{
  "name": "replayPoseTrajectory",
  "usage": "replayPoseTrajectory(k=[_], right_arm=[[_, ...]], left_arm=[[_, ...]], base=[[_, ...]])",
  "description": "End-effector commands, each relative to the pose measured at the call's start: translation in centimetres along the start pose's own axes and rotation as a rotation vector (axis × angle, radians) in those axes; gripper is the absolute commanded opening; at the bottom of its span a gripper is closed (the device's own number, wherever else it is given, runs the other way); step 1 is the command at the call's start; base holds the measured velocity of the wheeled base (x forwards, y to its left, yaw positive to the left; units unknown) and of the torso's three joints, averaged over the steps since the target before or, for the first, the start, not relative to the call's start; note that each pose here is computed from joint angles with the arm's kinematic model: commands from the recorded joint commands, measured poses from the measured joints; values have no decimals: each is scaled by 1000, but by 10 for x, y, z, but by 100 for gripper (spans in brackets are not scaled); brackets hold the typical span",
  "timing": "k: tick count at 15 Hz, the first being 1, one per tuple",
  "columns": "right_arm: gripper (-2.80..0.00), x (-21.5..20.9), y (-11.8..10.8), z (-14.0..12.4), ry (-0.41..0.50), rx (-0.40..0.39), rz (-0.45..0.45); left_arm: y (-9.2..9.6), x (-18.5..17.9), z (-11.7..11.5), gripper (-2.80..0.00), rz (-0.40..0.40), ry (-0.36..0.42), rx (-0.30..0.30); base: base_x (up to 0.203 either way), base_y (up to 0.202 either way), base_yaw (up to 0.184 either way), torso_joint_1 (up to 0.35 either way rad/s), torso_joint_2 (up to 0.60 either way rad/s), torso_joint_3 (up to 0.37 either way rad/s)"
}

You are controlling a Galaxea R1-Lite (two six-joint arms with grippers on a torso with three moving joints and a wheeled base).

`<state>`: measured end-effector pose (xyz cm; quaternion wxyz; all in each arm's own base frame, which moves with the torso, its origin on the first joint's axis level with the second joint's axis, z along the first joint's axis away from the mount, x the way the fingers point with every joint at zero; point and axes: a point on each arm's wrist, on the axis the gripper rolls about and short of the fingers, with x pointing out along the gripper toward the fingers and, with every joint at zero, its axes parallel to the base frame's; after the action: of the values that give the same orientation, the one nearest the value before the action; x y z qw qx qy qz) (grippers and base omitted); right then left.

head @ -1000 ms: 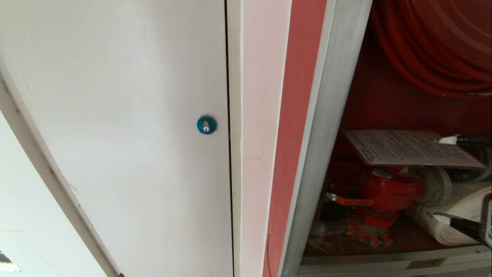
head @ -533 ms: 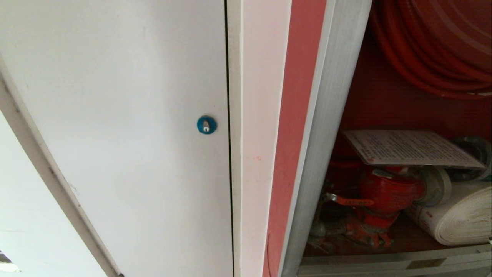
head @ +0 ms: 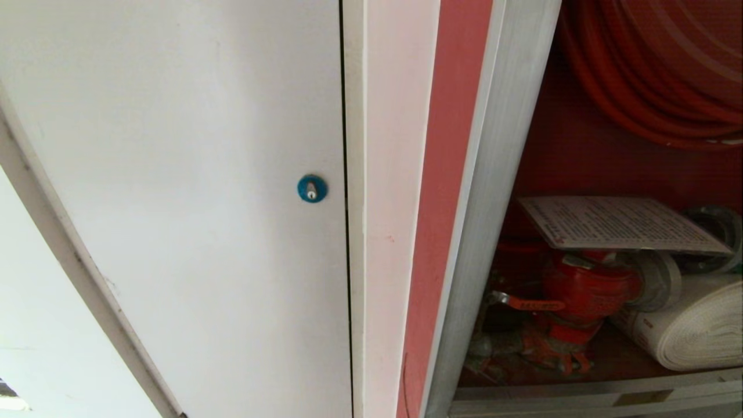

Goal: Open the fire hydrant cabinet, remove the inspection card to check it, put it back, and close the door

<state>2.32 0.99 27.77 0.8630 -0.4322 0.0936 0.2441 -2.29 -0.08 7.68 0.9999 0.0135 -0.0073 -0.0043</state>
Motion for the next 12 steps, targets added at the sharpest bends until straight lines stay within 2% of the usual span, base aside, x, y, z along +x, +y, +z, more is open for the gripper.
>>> replayPoseTrajectory(k=[1,2,3,4,8,12], right_arm=[[0,-9,6,-7,-4,135,21],[0,-10,7,-8,-14,208,37],[-280,-13,9,-9,-45,299,65],[-280,-19,11,-10,-103,364,102],[-280,-22,8,-7,-154,596,113],[-280,-21,5,-4,-183,727,107]], left_arm=[[0,1,-2,-280,-1,8,1],[0,1,-2,-280,-1,8,0],[0,1,-2,-280,-1,8,1],[0,1,-2,-280,1,8,1],[0,1,-2,-280,1,8,-1],[0,1,-2,-280,-1,8,-1]], base=[[0,0,0,0,0,0],[0,0,0,0,0,0],[0,0,0,0,0,0],[0,0,0,0,0,0],[0,0,0,0,0,0],[0,0,0,0,0,0]])
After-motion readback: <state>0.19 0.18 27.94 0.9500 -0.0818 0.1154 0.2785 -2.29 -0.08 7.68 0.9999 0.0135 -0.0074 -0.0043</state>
